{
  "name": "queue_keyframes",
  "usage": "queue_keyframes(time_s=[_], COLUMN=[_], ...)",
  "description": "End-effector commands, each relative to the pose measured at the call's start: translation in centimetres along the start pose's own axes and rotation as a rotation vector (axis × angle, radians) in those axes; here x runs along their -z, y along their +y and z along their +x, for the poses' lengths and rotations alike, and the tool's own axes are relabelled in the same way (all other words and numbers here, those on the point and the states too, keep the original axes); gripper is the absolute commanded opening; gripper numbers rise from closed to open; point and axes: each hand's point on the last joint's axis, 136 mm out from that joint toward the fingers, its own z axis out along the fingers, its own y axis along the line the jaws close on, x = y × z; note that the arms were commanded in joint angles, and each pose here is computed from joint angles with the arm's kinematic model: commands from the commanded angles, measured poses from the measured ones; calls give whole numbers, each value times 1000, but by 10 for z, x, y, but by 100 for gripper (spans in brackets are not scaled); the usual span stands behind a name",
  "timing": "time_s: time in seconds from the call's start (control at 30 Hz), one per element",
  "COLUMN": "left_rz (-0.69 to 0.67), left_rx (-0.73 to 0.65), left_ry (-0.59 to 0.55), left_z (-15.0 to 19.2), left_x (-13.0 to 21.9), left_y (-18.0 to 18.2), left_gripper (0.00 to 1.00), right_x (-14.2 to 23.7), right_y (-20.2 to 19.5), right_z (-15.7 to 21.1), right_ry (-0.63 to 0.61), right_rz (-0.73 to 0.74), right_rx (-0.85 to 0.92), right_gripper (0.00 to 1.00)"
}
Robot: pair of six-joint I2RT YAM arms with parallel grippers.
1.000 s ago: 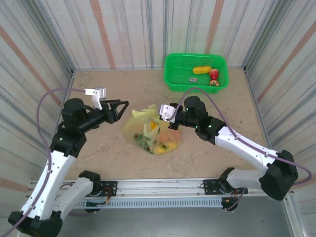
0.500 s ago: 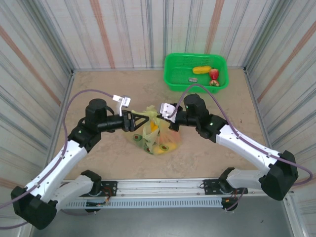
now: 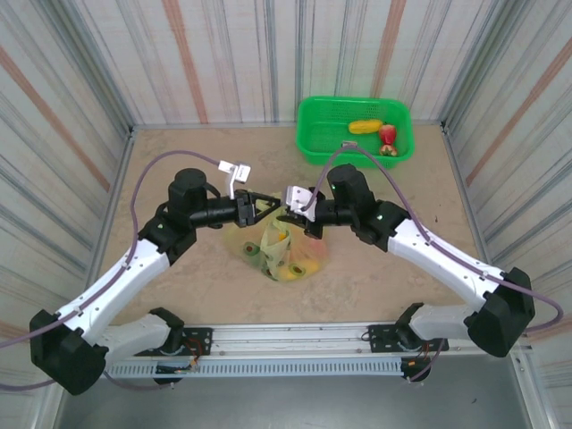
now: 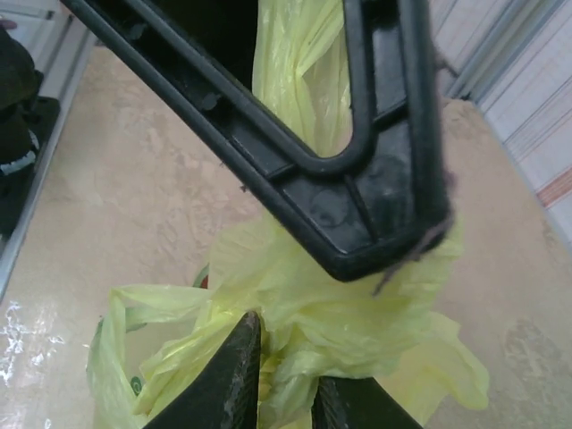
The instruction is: Place the fake fruits into the plastic bag and tie a complex knot
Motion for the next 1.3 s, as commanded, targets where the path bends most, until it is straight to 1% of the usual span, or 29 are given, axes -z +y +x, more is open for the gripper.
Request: queue_keyframes(time_s=[0.0, 0.17, 0.33, 0.4, 0.47, 0.53, 0.57, 0.67, 0.73, 0.83, 0.93, 1.03, 1.1, 1.27], left_rz=[57, 58, 68, 70, 52, 22, 11, -30, -48, -101, -127, -159, -199, -332], left_rx=[-30, -33, -31, -31, -35, -50, -65, -96, -128, -197, -253, -283, -289, -264], left_ry=[-22, -21, -11, -3, -3, -6, -10, -41, -56, -89, -130, -163, -194, -290], left_z=[-7, -7, -5, -3, -2, -1, -1, -7, -11, -14, -17, -19, -21, -32], left_x=[1, 2, 0, -2, -1, 2, 5, 17, 25, 39, 52, 62, 69, 87], left_y=[-16, -17, -17, -16, -13, -9, -9, -8, -9, -8, -9, -7, -1, 22], left_gripper=[38, 38, 38, 38, 40, 42, 44, 61, 69, 76, 81, 82, 82, 76], right_x=[-4, -12, -18, -19, -20, -18, -17, -13, -11, -8, -4, 1, 3, 11], right_y=[-4, -1, -1, -4, -9, -12, -13, -16, -17, -23, -34, -48, -52, -65], right_z=[4, 14, 19, 19, 18, 18, 18, 18, 20, 26, 34, 34, 33, 24], right_ry=[26, 64, 94, 103, 115, 123, 124, 126, 137, 179, 233, 251, 257, 255], right_rz=[-20, -63, -86, -81, -64, -60, -61, -51, -45, 0, 86, 213, 260, 365], right_rx=[-34, -68, -80, -75, -71, -71, -68, -65, -58, -42, -12, 52, 97, 164], right_gripper=[22, 27, 25, 19, 8, 0, 0, 0, 0, 0, 0, 0, 0, 0])
